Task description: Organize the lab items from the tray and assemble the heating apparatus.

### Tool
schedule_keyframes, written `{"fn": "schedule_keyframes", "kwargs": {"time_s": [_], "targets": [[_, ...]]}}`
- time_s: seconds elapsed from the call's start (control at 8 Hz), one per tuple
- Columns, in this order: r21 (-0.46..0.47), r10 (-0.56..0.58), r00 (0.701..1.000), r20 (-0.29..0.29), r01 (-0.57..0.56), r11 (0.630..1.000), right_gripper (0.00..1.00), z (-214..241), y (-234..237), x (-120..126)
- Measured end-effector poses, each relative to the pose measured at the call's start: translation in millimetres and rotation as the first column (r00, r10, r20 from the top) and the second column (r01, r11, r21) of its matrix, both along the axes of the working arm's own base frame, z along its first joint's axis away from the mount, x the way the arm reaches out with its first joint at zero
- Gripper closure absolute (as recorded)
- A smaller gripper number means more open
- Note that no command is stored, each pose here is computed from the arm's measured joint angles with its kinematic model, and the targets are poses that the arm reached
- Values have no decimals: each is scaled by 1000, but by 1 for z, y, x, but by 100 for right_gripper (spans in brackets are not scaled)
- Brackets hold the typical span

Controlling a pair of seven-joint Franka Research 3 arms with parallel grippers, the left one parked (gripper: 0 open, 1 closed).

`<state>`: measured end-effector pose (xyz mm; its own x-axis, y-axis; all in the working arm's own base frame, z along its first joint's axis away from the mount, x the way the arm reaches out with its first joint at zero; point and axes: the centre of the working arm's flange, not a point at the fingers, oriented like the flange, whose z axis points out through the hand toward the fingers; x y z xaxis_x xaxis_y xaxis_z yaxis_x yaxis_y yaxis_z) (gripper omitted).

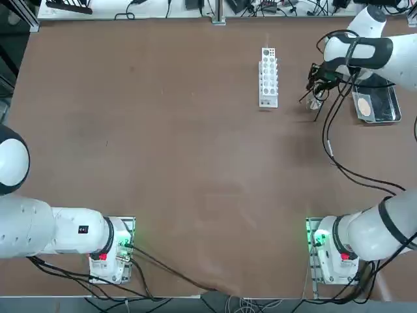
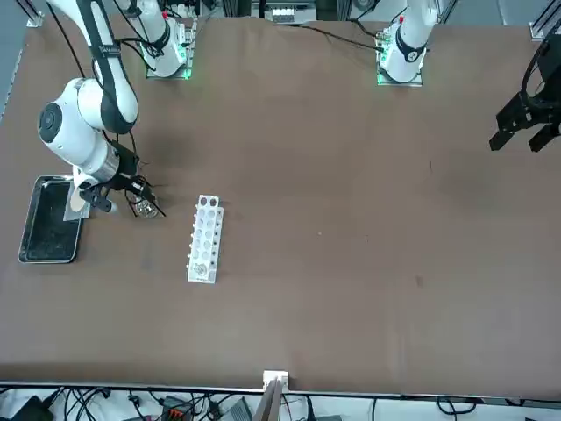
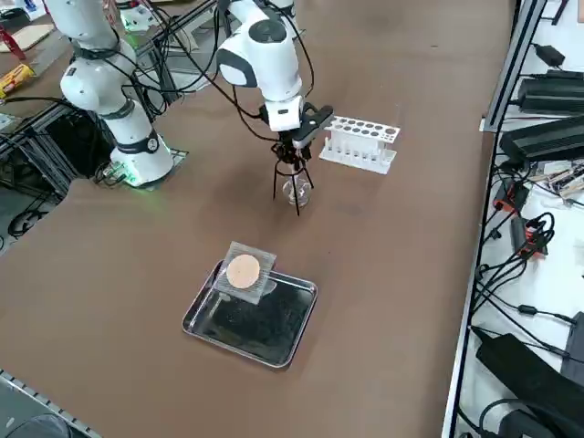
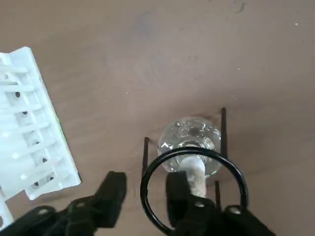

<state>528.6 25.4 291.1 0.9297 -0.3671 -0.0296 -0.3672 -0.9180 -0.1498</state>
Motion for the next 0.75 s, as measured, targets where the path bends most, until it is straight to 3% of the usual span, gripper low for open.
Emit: {"fn": "schedule_keyframes", "kwargs": {"time_s": [0.5,0.75], "targets": [[1,23,1000,20,-23,1000,19,8,12,6],[12,35,999,37,-36,999,19,27,18,14]]}}
